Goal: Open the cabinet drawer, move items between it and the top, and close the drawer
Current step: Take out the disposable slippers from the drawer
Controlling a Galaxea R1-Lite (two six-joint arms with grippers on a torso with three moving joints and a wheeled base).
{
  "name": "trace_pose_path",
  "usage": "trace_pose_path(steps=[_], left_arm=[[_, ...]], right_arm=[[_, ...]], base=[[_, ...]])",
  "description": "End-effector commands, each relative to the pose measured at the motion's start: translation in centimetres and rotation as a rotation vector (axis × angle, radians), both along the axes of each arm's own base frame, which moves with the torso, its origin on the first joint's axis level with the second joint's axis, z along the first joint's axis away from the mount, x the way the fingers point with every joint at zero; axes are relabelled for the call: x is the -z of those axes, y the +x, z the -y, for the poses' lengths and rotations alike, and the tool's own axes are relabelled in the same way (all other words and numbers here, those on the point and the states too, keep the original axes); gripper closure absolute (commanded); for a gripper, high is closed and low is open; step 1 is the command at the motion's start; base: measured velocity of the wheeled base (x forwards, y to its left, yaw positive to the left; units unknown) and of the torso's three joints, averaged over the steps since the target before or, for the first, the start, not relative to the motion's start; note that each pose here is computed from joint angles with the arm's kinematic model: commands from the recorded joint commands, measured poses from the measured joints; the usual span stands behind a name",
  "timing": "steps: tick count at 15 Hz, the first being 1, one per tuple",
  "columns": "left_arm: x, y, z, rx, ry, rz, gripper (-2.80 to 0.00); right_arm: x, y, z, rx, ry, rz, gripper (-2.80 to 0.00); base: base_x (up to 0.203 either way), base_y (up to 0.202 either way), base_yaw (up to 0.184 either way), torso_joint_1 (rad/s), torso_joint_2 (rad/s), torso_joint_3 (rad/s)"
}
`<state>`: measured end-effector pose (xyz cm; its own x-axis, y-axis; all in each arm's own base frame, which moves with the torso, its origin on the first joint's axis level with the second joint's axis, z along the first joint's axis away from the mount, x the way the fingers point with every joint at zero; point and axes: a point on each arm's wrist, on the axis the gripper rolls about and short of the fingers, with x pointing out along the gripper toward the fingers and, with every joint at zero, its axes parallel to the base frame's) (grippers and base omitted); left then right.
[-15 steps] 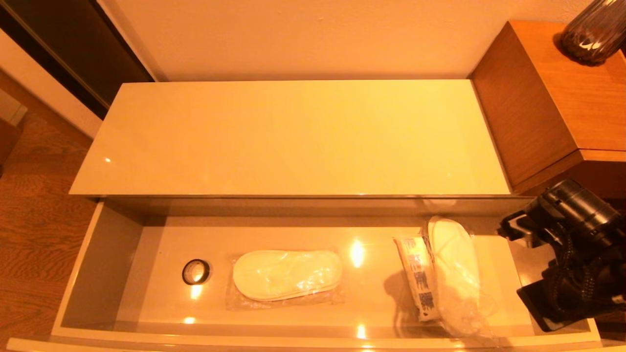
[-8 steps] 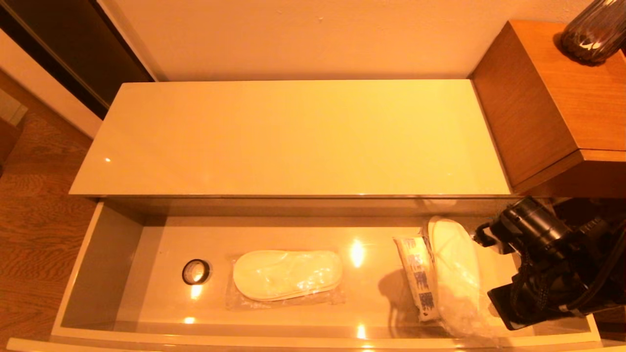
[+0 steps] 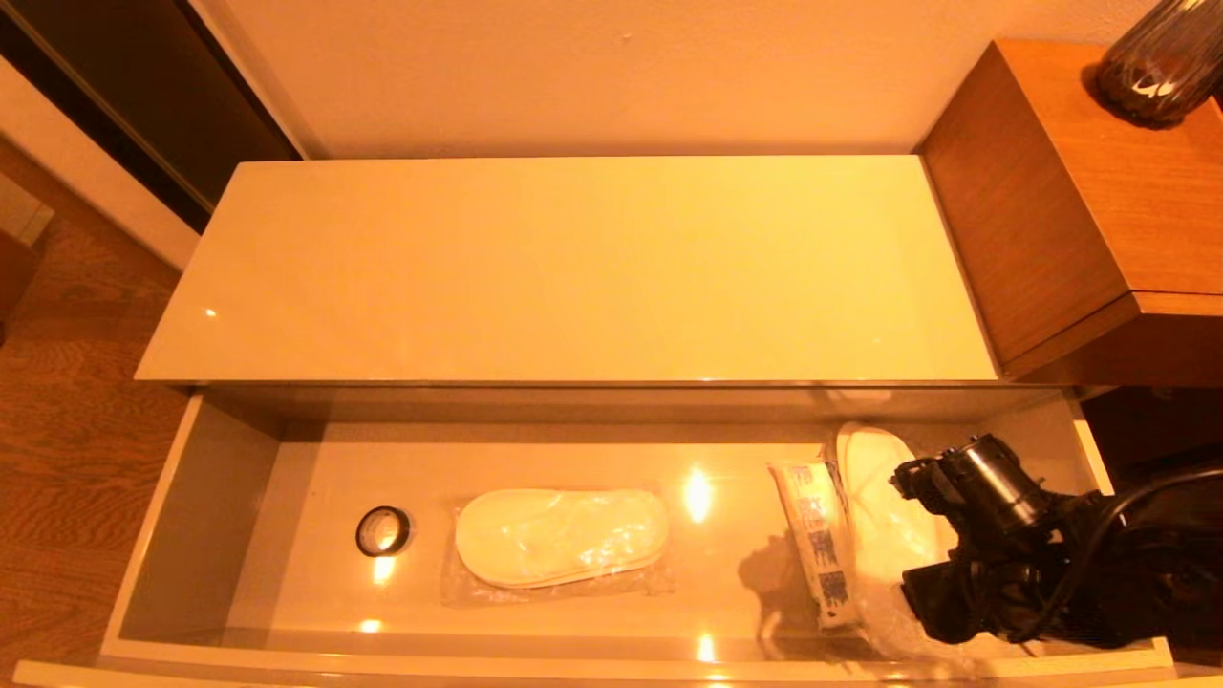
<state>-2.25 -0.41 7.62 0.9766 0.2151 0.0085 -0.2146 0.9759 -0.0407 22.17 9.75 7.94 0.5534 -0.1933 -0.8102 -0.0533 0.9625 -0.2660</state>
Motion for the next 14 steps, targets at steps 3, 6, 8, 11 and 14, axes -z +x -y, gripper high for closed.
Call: trace_pose_path(steps=[3, 6, 8, 11, 14], left_arm=[[0.1, -0.3, 0.1, -0.001, 0.007, 0.037, 0.00], [0.1, -0.3, 0.1, -0.001, 0.007, 0.037, 0.00], [0.1, -0.3, 0.1, -0.001, 0.007, 0.037, 0.00], [0.1, -0.3, 0.1, -0.001, 0.007, 0.037, 0.00], [0.1, -0.3, 0.1, -0.001, 0.007, 0.037, 0.00]], right_arm=[[4.3, 2.6, -1.3, 0.015, -0.039, -0.001, -2.80], [5.7, 3.4, -1.5, 0.046, -0.071, 0.056, -2.80], [6.1, 3.9, -1.5, 0.057, -0.069, 0.085, -2.80], [7.3, 4.6, -0.9, 0.104, -0.116, 0.101, -2.80], [8.2, 5.5, -0.3, 0.131, -0.121, 0.104, -2.80]], base=[[0.000, 0.000, 0.000, 0.000, 0.00, 0.000], [0.000, 0.000, 0.000, 0.000, 0.00, 0.000], [0.000, 0.000, 0.000, 0.000, 0.00, 0.000], [0.000, 0.000, 0.000, 0.000, 0.00, 0.000], [0.000, 0.000, 0.000, 0.000, 0.00, 0.000]])
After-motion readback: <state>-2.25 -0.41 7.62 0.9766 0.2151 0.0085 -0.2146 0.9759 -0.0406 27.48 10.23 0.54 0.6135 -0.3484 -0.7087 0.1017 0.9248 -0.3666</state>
